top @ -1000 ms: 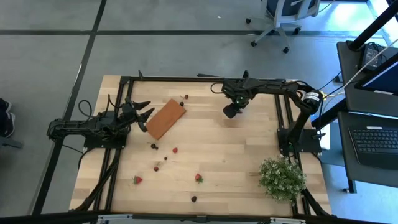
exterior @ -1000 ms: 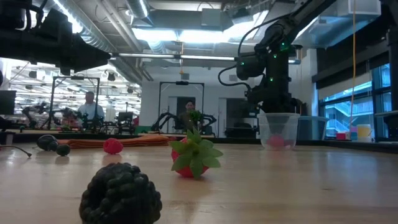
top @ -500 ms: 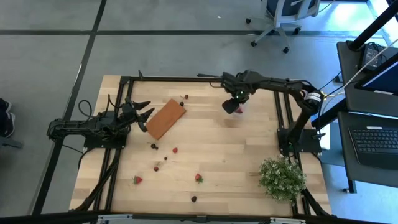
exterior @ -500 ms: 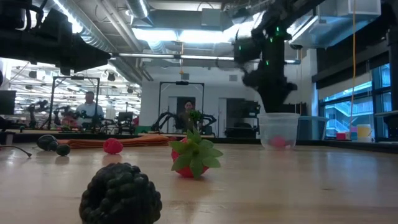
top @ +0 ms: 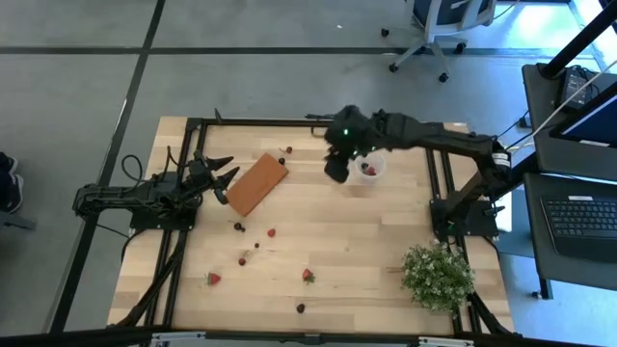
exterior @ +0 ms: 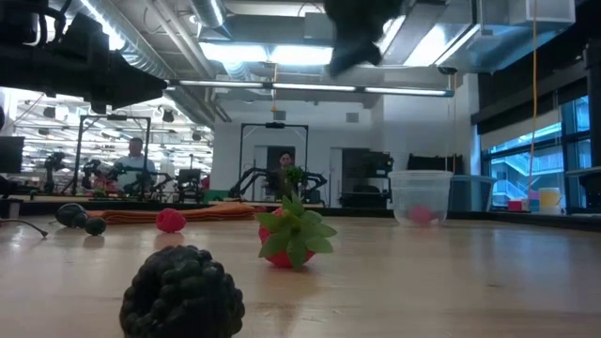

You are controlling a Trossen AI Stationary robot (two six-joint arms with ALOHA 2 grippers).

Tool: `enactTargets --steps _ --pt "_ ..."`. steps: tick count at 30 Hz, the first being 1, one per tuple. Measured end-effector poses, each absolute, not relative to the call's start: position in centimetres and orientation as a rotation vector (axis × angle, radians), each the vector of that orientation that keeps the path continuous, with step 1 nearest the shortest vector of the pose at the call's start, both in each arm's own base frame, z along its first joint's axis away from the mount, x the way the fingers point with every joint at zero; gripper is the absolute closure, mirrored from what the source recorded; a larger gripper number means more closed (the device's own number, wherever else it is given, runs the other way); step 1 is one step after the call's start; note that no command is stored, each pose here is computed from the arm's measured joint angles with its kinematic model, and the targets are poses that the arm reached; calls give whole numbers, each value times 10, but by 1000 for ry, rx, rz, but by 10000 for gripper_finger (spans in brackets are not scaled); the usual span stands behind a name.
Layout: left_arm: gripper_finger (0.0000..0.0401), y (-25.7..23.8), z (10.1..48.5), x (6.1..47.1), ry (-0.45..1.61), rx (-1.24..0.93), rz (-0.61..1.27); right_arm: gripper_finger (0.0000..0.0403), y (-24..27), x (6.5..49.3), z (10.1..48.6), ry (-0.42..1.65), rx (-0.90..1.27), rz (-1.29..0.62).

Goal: Pick and placing Produce into tupperware
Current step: Put the right red strawberry into the transparent container

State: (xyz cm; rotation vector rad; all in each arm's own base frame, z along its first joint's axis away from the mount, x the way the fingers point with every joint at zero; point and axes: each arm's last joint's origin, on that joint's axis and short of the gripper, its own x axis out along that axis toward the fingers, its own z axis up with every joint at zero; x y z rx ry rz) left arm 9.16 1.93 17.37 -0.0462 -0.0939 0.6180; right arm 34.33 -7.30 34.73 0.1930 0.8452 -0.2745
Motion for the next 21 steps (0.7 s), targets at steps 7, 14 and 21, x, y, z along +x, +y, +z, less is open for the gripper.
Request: enactTargets --steps 7,14,21 --pt "217 19 174 92 -102 -71 616 260 -6 366 358 678 55 -55" --pt "217 19 174 92 -102 -71 617 207 40 375 343 681 16 62" --pt "217 19 174 92 -101 -71 617 100 64 383 285 691 -46 125"
